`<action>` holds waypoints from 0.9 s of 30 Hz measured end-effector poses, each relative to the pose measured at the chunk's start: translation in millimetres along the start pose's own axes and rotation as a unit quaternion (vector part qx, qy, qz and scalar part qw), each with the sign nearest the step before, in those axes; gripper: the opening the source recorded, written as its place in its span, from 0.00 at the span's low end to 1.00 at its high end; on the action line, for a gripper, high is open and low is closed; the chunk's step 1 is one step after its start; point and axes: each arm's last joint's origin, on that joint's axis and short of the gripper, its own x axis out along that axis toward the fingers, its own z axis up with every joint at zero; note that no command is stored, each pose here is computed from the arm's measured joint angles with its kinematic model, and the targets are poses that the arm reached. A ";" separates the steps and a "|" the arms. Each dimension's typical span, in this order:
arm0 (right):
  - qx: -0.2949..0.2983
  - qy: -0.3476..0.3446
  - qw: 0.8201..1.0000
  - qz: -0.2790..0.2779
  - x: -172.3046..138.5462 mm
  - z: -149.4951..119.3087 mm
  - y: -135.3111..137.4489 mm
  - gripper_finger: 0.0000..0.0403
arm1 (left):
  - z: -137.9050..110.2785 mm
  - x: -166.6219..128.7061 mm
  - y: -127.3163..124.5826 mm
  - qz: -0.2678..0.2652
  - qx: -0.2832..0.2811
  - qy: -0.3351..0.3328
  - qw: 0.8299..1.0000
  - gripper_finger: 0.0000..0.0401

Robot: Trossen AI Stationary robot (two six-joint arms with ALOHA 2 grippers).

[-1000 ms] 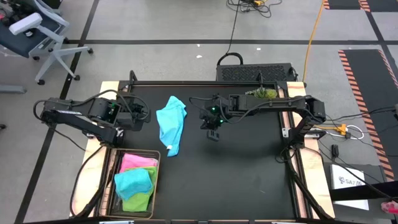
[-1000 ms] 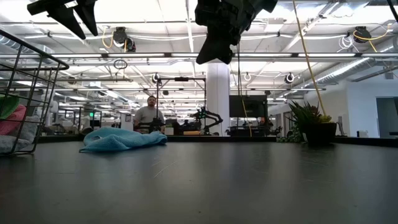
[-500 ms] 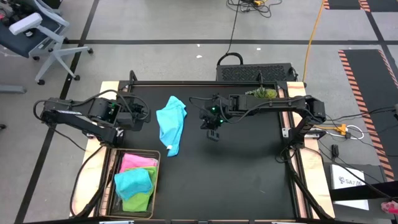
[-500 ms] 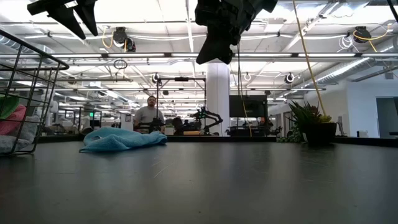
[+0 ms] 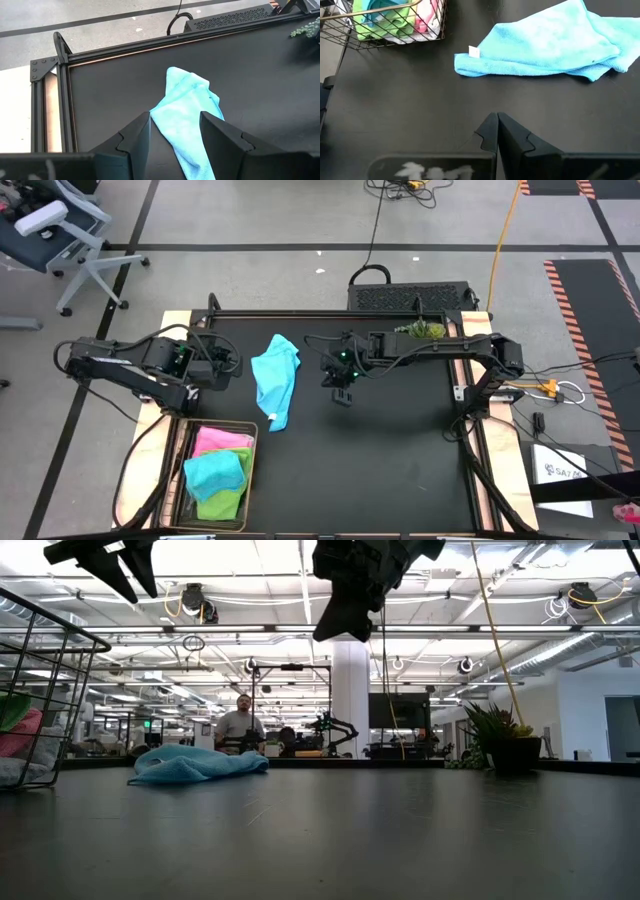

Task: Fold microfiber towels
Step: Fold the blue microfiber cloth

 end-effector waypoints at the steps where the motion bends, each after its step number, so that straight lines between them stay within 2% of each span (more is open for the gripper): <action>1: 0.000 -0.001 1.000 0.000 0.0 0.3 -0.1 0.00 | 0.0 0.0 0.0 0.000 0.000 0.000 1.000 0.43; 27: -0.003 -0.014 1.000 0.001 0.0 2.8 0.1 0.00 | 0.0 0.0 0.0 0.000 0.000 0.000 1.000 0.43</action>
